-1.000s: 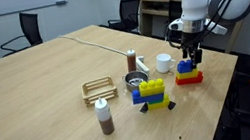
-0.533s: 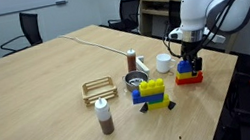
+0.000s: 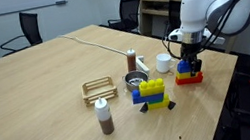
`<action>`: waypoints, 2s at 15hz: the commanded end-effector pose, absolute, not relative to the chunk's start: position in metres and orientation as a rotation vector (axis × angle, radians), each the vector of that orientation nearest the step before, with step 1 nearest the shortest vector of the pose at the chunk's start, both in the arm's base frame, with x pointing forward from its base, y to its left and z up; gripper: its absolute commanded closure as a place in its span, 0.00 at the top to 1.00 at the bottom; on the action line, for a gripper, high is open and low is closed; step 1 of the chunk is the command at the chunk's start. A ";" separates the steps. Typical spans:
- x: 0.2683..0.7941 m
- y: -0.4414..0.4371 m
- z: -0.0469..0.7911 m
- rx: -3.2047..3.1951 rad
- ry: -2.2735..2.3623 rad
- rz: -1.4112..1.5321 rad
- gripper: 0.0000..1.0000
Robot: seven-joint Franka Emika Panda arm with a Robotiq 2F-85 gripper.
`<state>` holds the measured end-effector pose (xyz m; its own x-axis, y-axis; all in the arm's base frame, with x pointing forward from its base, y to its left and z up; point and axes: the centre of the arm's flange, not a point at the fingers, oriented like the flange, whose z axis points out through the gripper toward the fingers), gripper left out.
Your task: Put the stack of Lego's on the right on the stack of Lego's on the left
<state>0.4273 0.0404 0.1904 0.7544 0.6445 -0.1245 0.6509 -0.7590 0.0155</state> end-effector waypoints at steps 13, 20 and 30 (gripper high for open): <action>0.429 0.033 0.212 2.854 0.941 -0.148 0.11; 0.437 0.036 0.281 2.814 0.790 -0.130 0.11; 0.474 0.087 0.379 2.866 0.801 -0.031 0.11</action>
